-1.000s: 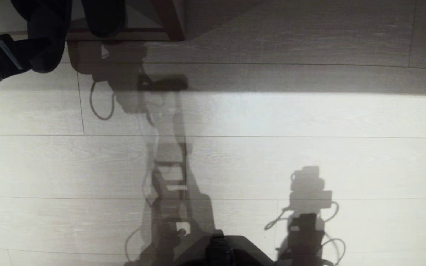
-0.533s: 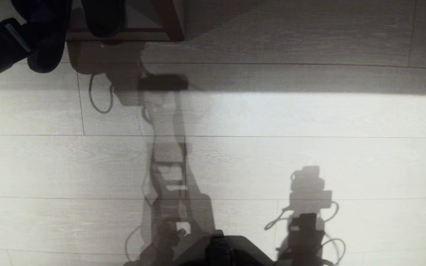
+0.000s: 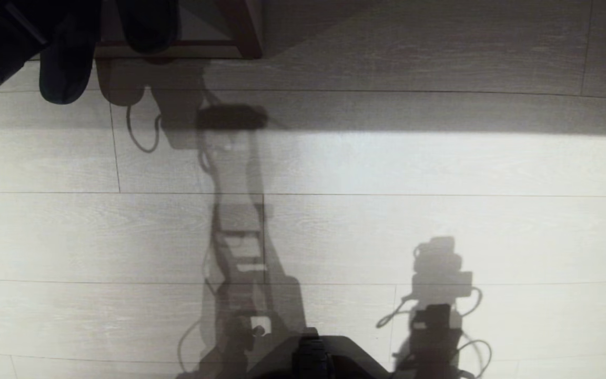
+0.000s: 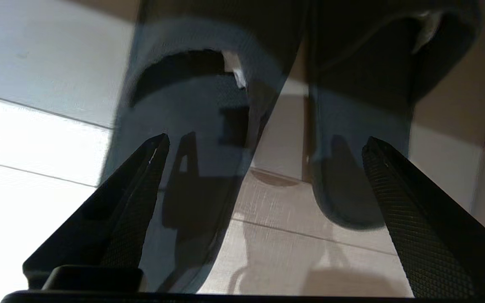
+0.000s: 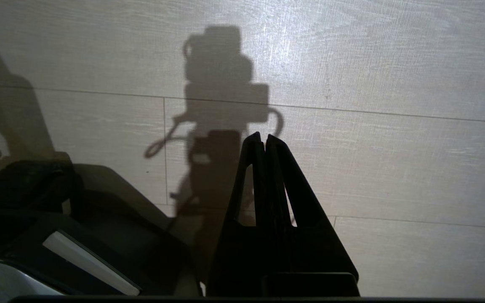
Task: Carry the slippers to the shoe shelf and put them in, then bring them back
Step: Pick up the slippers in the shoe cabinet
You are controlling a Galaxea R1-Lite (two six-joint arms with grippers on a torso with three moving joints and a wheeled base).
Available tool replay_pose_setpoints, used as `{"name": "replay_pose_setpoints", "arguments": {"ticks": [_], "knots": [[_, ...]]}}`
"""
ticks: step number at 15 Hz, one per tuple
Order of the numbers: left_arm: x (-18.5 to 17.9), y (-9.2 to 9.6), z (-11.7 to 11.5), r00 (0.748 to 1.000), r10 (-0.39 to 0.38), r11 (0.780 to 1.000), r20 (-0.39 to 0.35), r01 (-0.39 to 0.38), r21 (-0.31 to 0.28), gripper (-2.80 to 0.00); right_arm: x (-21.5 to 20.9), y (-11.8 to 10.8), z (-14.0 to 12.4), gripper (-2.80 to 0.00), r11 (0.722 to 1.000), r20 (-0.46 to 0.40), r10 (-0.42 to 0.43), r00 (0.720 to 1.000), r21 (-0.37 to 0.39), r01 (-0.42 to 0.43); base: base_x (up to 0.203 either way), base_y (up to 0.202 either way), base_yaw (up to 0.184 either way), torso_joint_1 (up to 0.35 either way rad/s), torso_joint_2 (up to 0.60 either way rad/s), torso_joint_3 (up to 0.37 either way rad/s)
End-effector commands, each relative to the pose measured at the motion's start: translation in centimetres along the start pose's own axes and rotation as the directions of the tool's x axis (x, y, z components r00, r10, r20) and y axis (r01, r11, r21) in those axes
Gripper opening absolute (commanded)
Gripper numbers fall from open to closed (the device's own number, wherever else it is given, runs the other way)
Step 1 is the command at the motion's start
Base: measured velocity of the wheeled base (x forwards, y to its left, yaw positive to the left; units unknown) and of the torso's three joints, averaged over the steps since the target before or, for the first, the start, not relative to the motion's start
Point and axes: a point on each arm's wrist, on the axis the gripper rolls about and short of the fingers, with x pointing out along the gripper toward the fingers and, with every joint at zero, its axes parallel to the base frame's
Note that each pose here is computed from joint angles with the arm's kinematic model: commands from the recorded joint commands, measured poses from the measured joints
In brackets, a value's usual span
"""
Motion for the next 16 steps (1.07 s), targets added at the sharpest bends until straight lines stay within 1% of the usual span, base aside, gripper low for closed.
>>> {"name": "replay_pose_setpoints", "arguments": {"ticks": [1,7,10,11,14,16], "knots": [[1.6,0.3,-1.3,1.0,0.016,1.0,-0.011,-0.016,-0.01,0.0,0.0,0.0,0.0,-2.8,1.0,0.002,0.0,1.0,0.0,0.0,0.0,0.0,0.0,0.0,0.0,0.0],[2.7,-0.5,-1.8,1.0,0.018,0.999,0.004,-0.018,-0.04,0.0,0.0,0.0,0.0,-2.8,1.0,0.002,0.002,1.0,0.0,-0.002,0.0,0.0,0.0,0.0,0.0,0.0],[3.0,-1.9,-1.7,0.999,0.012,0.997,0.034,-0.01,-0.081,0.0,0.0,0.0,0.0,-2.8,1.0,0.002,0.002,1.0,0.0,-0.002,0.0,0.0,0.0,0.0,0.0,0.0],[3.1,-2.1,-1.8,0.999,0.017,0.996,0.044,-0.013,-0.087,0.0,0.0,0.0,0.0,-2.8,1.0,0.002,0.0,1.0,0.0,0.0,0.0,0.0,0.0,0.0,0.0,0.0],[3.5,-2.9,-1.8,0.99,-0.02,0.994,0.142,0.034,-0.099,0.0,0.0,0.0,0.0,-2.8,1.0,0.002,0.002,1.0,0.0,-0.002,0.0,0.0,0.0,0.0,0.0,0.0],[3.8,-3.1,-1.9,0.988,-0.022,0.994,0.156,0.038,-0.104,0.0,0.0,0.0,0.0,-2.8,1.0,0.002,0.002,1.0,0.0,-0.002,0.0,0.0,0.0,0.0,0.0,0.0]]}}
